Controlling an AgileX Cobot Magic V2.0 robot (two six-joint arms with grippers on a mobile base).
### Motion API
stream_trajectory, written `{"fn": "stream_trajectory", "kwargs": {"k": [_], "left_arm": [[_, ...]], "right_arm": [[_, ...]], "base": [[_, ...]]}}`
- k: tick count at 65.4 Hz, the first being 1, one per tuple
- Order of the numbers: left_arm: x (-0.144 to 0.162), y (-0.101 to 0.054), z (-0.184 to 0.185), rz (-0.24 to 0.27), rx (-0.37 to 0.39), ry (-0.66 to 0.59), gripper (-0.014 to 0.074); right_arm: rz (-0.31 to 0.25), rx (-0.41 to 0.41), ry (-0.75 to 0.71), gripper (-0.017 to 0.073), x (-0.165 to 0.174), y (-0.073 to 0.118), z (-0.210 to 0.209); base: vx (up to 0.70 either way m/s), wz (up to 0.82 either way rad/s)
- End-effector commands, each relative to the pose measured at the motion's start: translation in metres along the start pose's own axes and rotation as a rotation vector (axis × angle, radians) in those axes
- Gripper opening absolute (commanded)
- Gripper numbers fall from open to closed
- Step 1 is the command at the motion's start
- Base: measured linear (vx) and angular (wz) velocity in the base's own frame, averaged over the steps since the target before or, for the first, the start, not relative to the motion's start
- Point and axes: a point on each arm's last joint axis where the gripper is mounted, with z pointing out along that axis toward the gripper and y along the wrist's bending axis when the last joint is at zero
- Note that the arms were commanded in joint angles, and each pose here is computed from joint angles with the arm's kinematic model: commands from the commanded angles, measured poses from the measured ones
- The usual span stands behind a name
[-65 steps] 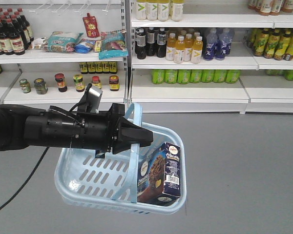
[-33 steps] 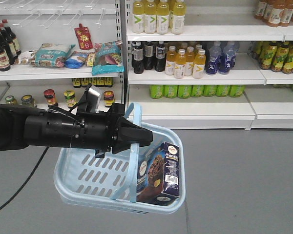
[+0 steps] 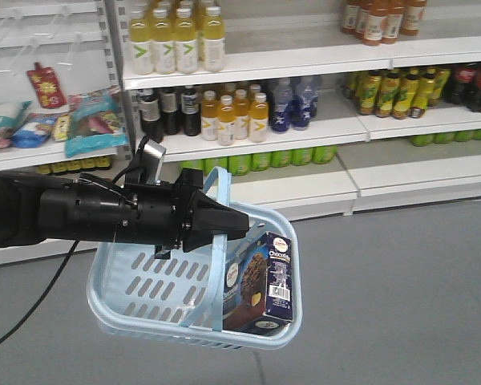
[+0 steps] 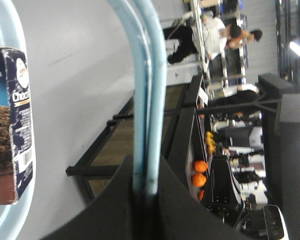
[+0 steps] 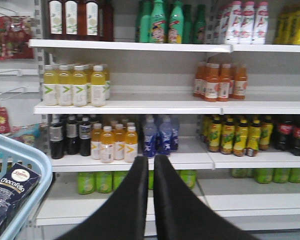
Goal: Left arm holds basket, right arm returns cookies
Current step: 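Turn the base past the desk area carrying the basket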
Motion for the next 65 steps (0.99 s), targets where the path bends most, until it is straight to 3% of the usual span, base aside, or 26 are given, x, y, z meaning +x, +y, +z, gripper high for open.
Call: {"fn": "stream_trajectory", "kwargs": {"k": [1, 65], "left_arm": [[-0.0024, -0.0383, -0.0082, 0.019, 0.168, -0.045, -0.0003], [-0.0024, -0.0383, -0.0082, 0.019, 0.168, -0.045, -0.0003]], "right_arm": [[-0.005, -0.001, -0.065, -0.0006, -0.0006, 0.0002, -0.0006], [-0.005, -0.001, -0.065, -0.0006, -0.0006, 0.0002, -0.0006]], "base": [[0.2, -0.61], [0.19, -0.7]]}}
